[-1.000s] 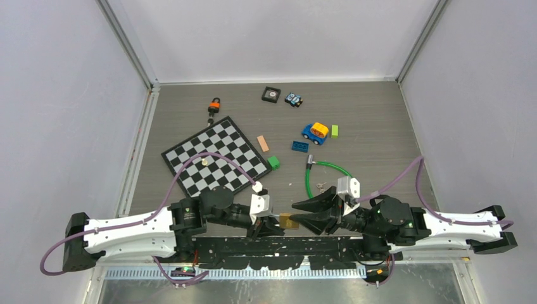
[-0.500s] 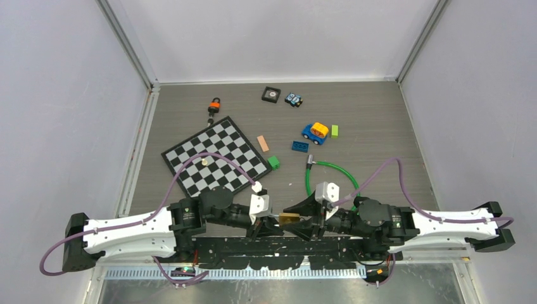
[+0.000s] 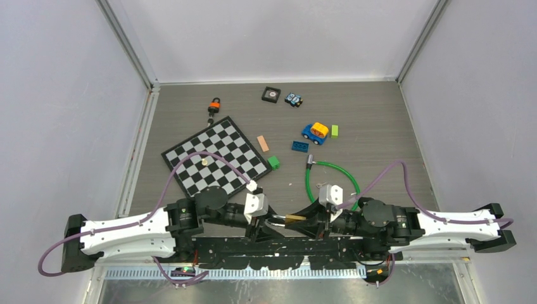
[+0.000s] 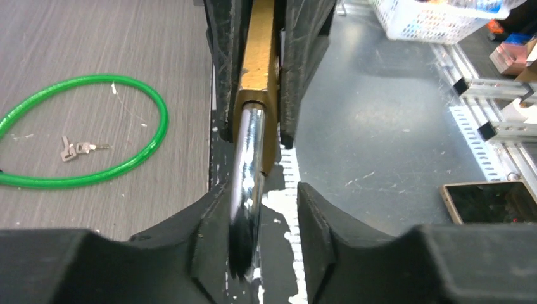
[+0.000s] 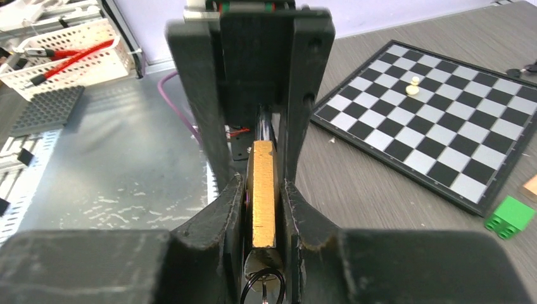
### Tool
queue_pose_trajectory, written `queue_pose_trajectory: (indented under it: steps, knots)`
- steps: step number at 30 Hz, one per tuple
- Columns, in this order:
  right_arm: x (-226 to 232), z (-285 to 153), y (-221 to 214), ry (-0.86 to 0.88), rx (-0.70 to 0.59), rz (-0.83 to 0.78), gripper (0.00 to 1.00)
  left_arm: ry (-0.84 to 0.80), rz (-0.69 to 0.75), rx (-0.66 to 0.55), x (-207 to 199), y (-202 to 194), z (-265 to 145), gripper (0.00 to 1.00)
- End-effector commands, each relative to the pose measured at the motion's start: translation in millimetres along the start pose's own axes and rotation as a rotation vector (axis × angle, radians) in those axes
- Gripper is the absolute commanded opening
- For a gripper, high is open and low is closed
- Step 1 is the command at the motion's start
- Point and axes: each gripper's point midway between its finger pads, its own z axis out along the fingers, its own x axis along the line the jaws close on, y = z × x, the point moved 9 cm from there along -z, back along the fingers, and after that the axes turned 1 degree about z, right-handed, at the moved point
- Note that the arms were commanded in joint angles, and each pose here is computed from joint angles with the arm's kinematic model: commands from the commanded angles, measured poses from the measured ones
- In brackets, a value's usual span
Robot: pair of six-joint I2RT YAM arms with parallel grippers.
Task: Lock with the key
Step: Lock the lock.
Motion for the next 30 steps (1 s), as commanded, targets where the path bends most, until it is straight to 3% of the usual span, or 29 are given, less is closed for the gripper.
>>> queue_pose_trajectory:
  steps: [1, 3, 10, 17, 25, 30]
  knots:
    - [-2.4, -11.7, 28.4, -0.019, -0.136, -0.017, 0.01, -0.013, 0.042, -0.120, -3.0, 22.7, -2.8, 0.52]
    - [-3.7, -15.1, 27.3, -0.026, -0.115, -0.028, 0.01, -0.028, 0.042, -0.110, -4.0, 22.0, -2.8, 0.60]
    - [-4.8, -21.6, 30.6, -0.029, -0.125, -0.034, 0.01, -0.043, 0.041, -0.073, -5.4, 18.4, -4.6, 0.61]
    - [-3.5, -27.7, 34.6, -0.008, -0.150, -0.027, 0.01, -0.013, 0.039, -0.004, -3.2, 13.0, -8.0, 0.55]
    - [3.6, -27.7, 26.9, 0.069, -0.080, -0.018, 0.01, 0.014, 0.054, -0.033, -1.3, 19.3, -8.2, 0.52]
    - [7.2, -25.4, 20.0, 0.106, -0.046, -0.005, 0.01, 0.029, 0.065, -0.051, -0.7, 26.2, -8.8, 0.40]
